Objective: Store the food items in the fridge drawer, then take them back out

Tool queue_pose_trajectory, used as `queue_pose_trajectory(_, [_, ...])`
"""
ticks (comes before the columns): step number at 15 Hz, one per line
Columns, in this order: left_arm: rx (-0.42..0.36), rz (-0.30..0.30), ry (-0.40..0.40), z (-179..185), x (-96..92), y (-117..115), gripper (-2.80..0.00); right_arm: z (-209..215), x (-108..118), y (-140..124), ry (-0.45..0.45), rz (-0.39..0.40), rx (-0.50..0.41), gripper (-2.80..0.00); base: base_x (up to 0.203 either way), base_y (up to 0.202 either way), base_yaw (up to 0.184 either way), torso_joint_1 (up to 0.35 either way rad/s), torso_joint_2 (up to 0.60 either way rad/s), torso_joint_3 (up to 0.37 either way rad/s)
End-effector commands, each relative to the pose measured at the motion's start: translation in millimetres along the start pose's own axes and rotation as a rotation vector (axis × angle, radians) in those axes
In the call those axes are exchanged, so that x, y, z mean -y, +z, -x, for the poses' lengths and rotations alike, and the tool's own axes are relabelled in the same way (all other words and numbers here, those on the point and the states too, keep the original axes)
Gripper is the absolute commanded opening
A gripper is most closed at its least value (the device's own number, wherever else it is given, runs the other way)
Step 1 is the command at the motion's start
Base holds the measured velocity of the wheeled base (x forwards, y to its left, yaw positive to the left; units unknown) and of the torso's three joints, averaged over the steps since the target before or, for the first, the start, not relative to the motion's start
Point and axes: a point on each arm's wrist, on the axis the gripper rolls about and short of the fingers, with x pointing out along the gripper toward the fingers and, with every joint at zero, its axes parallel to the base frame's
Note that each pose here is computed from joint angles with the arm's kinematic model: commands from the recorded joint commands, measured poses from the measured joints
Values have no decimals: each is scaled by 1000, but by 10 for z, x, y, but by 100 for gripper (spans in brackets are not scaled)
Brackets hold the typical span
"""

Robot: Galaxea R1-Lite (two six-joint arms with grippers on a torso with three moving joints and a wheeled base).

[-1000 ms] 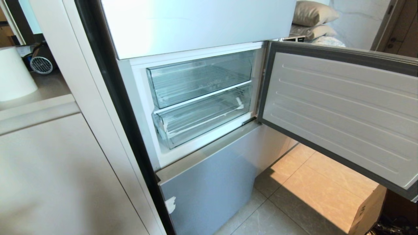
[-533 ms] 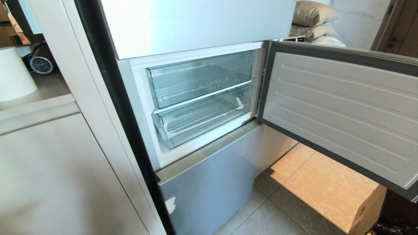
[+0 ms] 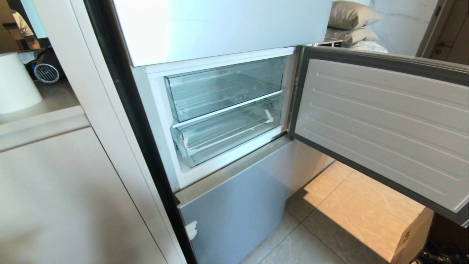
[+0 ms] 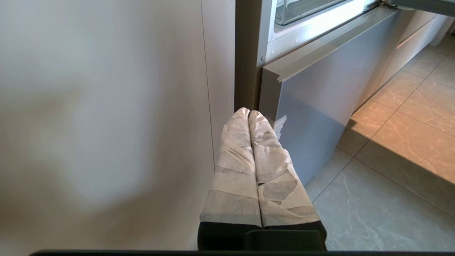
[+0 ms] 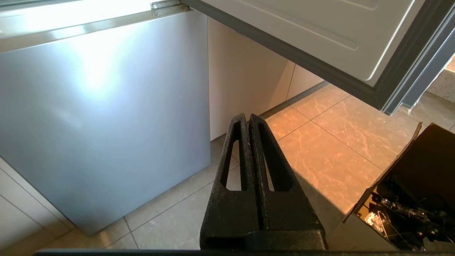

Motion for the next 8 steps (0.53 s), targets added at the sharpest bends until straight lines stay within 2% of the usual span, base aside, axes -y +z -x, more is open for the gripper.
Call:
queue_pose_trajectory(1, [-1,-3,0,-1,0,-1,-280,4,0,1,1,0,8,-280,0,0,0,0,0,0])
queue_pose_trajectory(3, [1,-4,-2,1,0,3,-280,4,0,0,-1,-5,7,-280,0,0,0,0,0,0])
queue_pose_trajectory(5, [1,-40,-6,1,1,3,-280,5,0,1,-1,-6,9,-280,0,0,0,0,0,0])
queue_pose_trajectory(7, [66,-80,-49,50,10,238,-280,5,0,1,-1,-7,10,-280,0,0,0,0,0,0])
queue_pose_trajectory(8, [48,-83,-97,29,20,336,-280,4,0,1,-1,-6,8,-280,0,0,0,0,0,0])
